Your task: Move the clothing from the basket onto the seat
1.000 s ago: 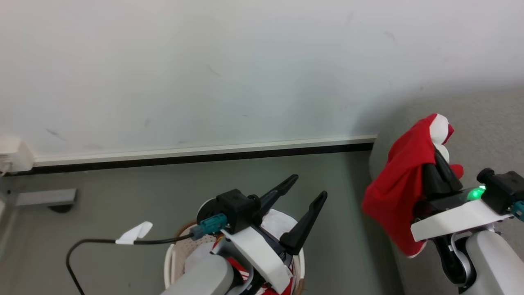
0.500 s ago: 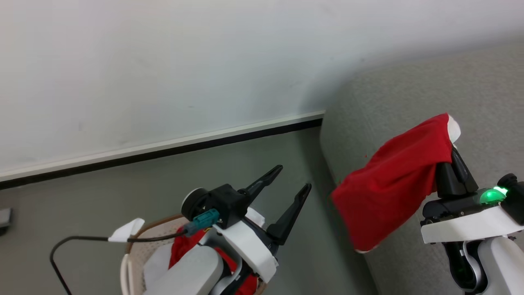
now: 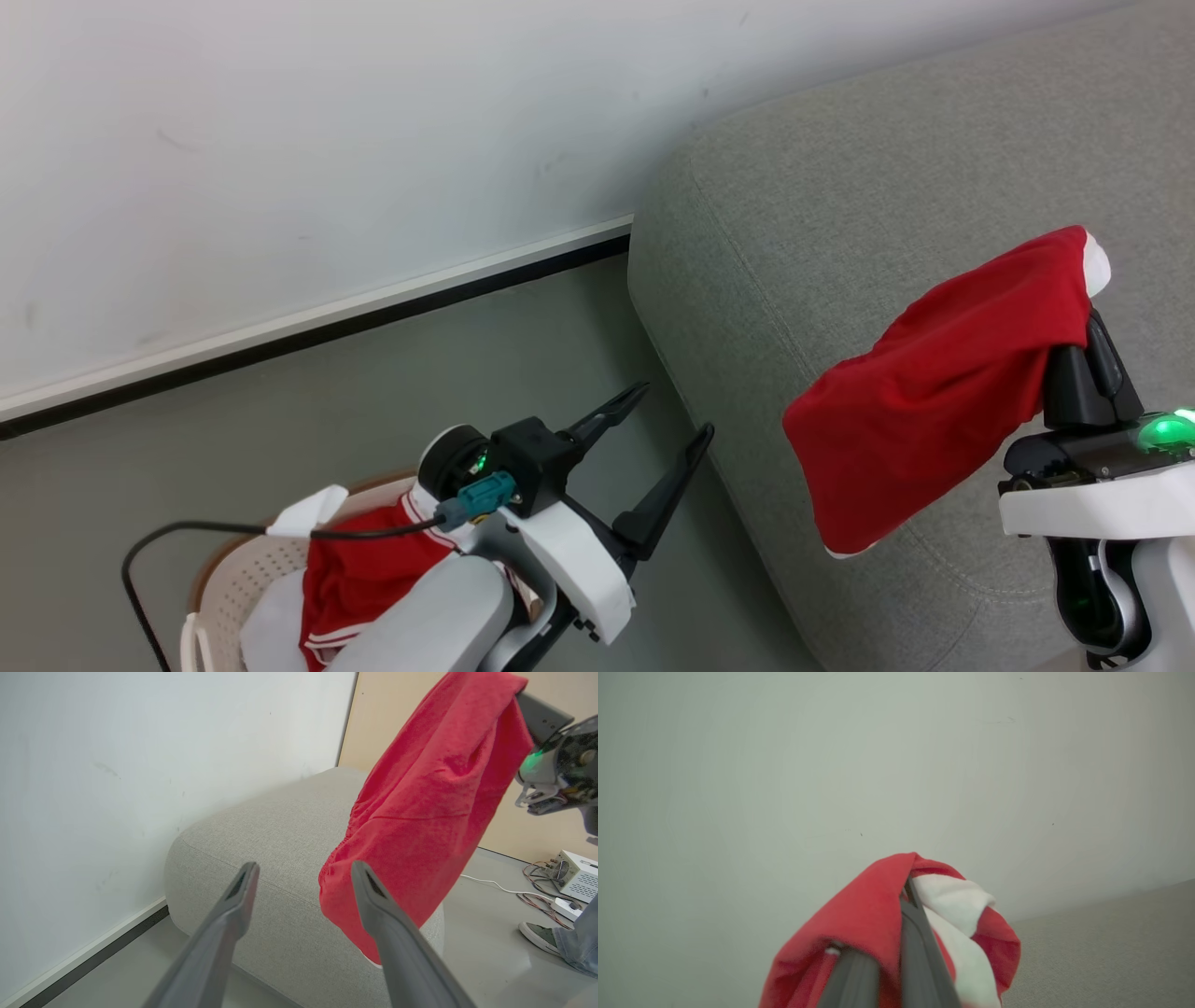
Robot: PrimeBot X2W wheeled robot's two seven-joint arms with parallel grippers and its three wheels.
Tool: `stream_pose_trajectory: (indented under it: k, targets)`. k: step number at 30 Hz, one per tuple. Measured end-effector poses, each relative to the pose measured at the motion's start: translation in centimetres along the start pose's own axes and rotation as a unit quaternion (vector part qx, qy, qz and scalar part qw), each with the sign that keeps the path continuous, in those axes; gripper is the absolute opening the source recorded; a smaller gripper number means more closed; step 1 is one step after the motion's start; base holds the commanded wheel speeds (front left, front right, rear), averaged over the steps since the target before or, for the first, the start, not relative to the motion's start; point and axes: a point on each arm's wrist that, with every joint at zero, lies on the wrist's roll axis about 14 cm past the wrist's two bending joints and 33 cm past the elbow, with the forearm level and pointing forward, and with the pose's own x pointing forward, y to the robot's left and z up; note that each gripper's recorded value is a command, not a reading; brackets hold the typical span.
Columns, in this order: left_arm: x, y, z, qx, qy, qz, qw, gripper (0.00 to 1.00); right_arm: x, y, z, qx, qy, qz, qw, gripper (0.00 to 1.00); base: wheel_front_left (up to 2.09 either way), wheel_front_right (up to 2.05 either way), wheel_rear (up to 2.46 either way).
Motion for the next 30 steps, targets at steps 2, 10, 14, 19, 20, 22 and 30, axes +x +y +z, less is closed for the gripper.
stream_pose_trajectory:
  k: [2,10,14,19,20,22,30]
  targets:
    - [0.1,0.0,-0.2,-0.002,0.002,-0.002,1.0,1.0,0.0,-0.2,0.1,-0.001,-0.001,-0.003,1.0,0.0,0.0,0.0,0.0]
    - [0.4,1.0,-0.9,-0.006,0.012,0.0,1.0,1.0,2.0,-0.9,1.9,-0.023,-0.028,0.0,0.999,0.0,0.0,0.0,0.0]
    - [0.3,2.2,-1.5,-0.01,0.016,0.006,1.0,1.0,4.2,-1.3,3.2,-0.031,-0.054,0.002,0.998,0.0,0.0,0.0,0.0]
    - [0.0,4.3,-2.8,-0.01,0.029,0.014,0.999,1.0,7.3,-2.9,4.0,-0.039,-0.073,-0.007,0.997,0.0,0.0,0.0,0.0]
    - [-0.1,4.8,-3.1,-0.011,0.032,0.016,0.999,1.0,8.0,-3.3,3.9,-0.031,-0.076,-0.013,0.997,0.0,0.0,0.0,0.0]
    - [-0.3,5.9,-3.8,-0.013,0.037,0.023,0.999,1.0,9.4,-3.8,3.3,-0.026,-0.074,-0.016,0.997,0.0,0.0,0.0,0.0]
    - [-0.8,9.3,-6.5,-0.033,0.046,0.044,0.997,1.0,15.2,-7.2,0.3,-0.066,-0.046,-0.035,0.996,0.0,0.0,0.0,0.0]
